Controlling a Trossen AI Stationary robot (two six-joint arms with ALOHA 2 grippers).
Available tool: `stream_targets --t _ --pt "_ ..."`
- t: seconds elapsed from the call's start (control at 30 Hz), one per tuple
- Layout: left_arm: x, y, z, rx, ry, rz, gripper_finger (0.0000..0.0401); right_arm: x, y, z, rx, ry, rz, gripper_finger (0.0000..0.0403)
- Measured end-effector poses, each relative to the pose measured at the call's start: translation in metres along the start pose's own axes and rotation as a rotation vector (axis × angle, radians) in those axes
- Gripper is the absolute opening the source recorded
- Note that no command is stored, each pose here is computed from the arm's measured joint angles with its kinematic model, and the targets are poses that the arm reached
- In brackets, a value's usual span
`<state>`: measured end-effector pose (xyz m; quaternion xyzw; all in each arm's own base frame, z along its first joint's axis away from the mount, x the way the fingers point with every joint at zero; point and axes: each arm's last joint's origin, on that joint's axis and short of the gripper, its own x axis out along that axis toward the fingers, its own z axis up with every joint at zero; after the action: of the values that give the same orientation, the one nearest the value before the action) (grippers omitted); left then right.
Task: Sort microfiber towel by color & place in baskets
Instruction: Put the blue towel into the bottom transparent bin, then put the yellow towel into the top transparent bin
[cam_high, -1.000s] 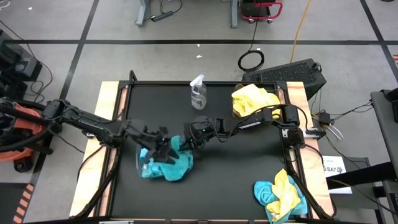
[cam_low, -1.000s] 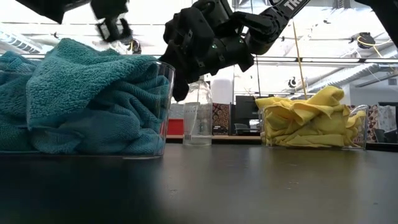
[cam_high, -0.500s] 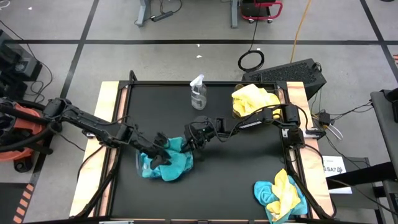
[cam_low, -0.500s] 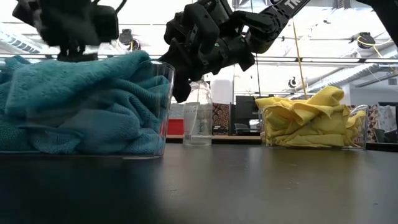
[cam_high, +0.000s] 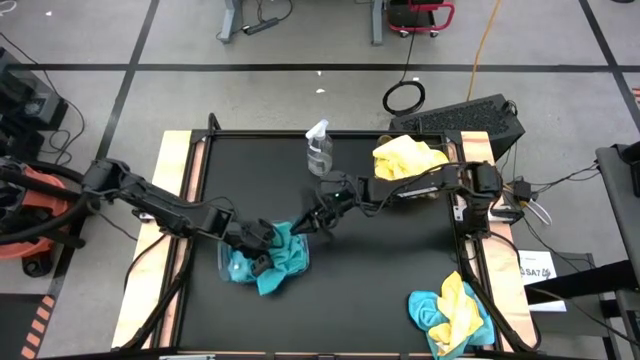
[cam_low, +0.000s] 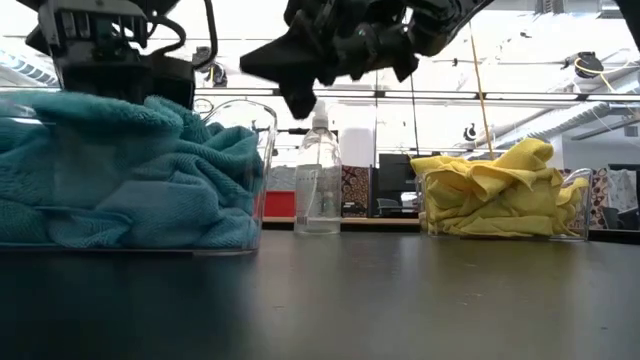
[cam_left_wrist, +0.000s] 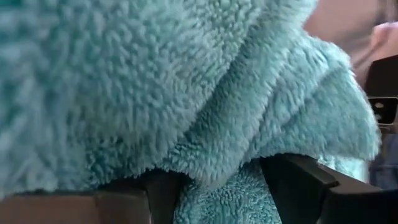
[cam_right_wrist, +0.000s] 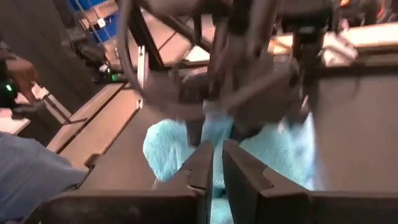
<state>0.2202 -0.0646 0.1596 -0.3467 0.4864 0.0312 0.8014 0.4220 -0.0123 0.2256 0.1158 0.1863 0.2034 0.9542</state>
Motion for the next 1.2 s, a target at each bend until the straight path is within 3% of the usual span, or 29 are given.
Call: stream_targets --t 0.33,0.67,0.87,1.2 --pt "0.013 0.004 -0.001 -0.09 0.063 0.024 0.0219 -0.05 0.016 0.049 -0.057 -0.137 -0.009 0.0029" --pt "-0.019 -0.025 0.026 -0.098 0.094 -0.218 0.0219 -0.13 0.073 0.103 -0.214 -0.303 0.184 0.0029" --pt "-0.045 -0.039 0.036 -0.077 0.089 -0.314 0.0219 -0.171 0.102 0.111 -0.229 -0.283 0.272 0.0029" --pt "-0.084 -0.05 0.035 0.01 0.042 -0.438 0.0219 -0.218 0.129 0.093 -0.107 -0.11 0.258 0.0029"
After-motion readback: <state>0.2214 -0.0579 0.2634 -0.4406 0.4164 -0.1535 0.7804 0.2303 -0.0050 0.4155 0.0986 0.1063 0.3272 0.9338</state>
